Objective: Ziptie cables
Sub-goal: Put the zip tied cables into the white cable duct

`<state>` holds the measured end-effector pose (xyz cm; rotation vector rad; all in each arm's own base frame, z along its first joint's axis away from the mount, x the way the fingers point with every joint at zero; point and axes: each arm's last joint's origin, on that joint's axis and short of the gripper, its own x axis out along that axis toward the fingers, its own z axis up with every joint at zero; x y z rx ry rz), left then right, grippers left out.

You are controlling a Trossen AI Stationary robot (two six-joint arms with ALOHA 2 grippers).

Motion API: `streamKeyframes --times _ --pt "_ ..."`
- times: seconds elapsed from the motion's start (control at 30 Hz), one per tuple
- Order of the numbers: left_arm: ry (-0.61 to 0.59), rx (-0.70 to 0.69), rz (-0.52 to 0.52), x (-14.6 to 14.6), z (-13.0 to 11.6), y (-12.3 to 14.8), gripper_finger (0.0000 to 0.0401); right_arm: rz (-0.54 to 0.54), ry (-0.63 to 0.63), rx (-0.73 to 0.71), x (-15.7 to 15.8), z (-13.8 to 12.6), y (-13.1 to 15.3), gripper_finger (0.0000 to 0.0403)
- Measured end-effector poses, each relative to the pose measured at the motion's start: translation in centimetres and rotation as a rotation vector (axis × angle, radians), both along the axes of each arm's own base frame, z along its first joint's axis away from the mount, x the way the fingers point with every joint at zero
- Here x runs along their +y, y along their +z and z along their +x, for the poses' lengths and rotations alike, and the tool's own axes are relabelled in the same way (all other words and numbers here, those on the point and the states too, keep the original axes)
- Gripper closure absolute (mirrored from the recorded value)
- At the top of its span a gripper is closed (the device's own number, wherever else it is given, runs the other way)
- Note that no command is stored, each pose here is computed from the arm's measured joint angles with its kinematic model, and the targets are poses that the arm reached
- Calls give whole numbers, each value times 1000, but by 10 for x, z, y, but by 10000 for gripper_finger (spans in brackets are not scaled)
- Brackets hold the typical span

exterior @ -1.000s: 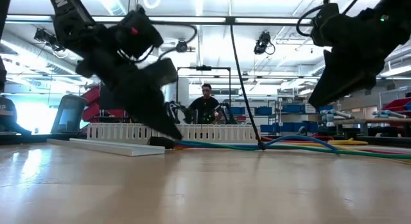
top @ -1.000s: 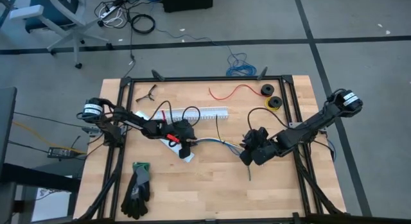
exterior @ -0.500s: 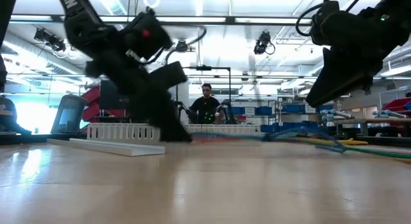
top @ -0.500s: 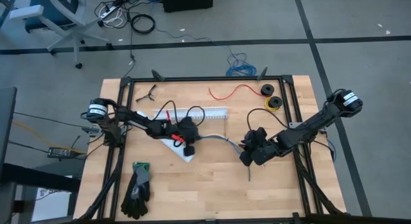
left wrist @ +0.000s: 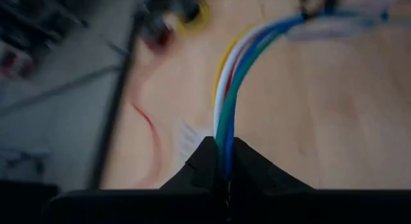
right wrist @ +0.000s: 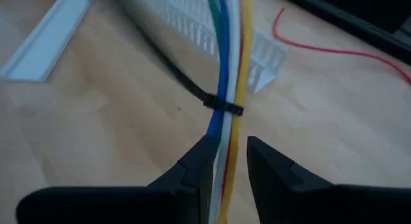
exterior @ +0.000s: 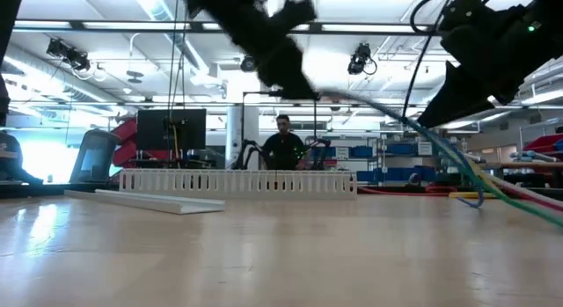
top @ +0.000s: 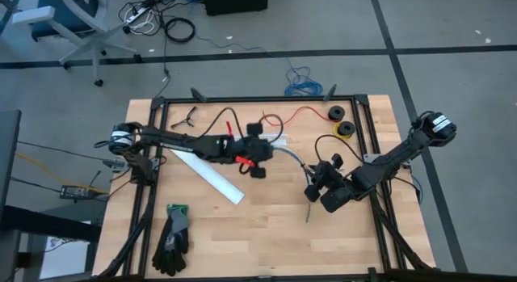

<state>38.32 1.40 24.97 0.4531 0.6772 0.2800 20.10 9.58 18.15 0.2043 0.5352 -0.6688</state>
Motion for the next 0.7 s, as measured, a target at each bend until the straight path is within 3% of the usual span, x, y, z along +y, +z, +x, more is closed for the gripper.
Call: streamKeyframes --times 0.2,0.5,0.7 --pt "95 -108 65 29 8 34 368 8 -30 -14 -1 -2 -1 318" --pt "154 -100 71 50 5 37 368 -161 -136 -40 -13 -4 1 317" --pt "153 -92 70 50 5 36 368 -61 -200 13 -30 1 -2 294"
